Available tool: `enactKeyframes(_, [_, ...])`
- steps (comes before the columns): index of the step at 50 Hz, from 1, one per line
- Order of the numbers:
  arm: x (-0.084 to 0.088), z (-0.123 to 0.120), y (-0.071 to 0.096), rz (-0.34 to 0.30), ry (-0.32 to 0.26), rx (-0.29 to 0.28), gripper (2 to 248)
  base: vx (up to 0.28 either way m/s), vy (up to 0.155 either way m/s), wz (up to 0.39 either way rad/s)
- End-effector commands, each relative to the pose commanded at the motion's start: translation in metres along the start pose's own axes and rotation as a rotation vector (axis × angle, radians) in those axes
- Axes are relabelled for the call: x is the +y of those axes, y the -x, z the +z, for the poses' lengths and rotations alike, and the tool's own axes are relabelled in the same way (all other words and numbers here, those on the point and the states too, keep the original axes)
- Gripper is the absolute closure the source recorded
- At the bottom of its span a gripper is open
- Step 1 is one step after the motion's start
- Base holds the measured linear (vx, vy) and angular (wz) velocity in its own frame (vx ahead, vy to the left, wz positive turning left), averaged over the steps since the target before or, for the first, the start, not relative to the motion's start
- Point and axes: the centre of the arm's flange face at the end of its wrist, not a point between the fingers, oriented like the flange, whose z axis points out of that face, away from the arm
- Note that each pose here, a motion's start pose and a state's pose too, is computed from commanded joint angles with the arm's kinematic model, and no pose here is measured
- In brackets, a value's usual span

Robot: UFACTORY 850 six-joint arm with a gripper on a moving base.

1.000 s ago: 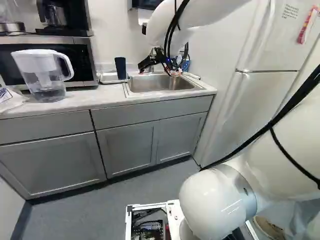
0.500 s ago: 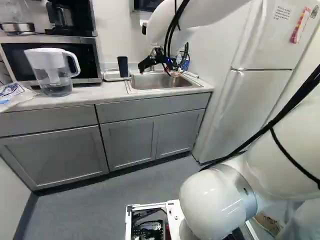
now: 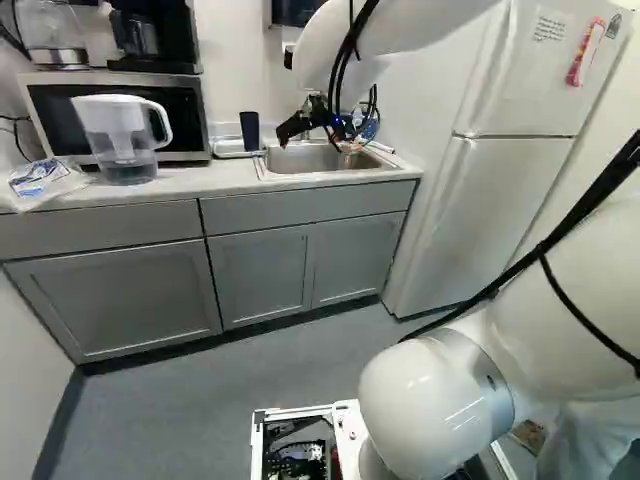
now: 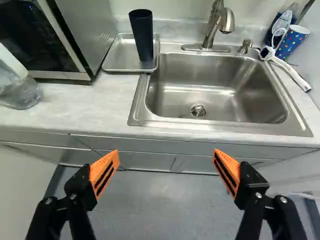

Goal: Rinse the cup and place it in the tray

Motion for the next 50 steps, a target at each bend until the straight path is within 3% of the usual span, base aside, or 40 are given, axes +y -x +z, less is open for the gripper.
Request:
enactKeyframes(30, [0.0,0.001,0.001,0.001,0.001,0.001,3,-0.017,0.001,0.004])
enactKeyframes(50, [0.003,0.007,0.011,0.007,0.007,0.013,3,0.0,0.0,0.0])
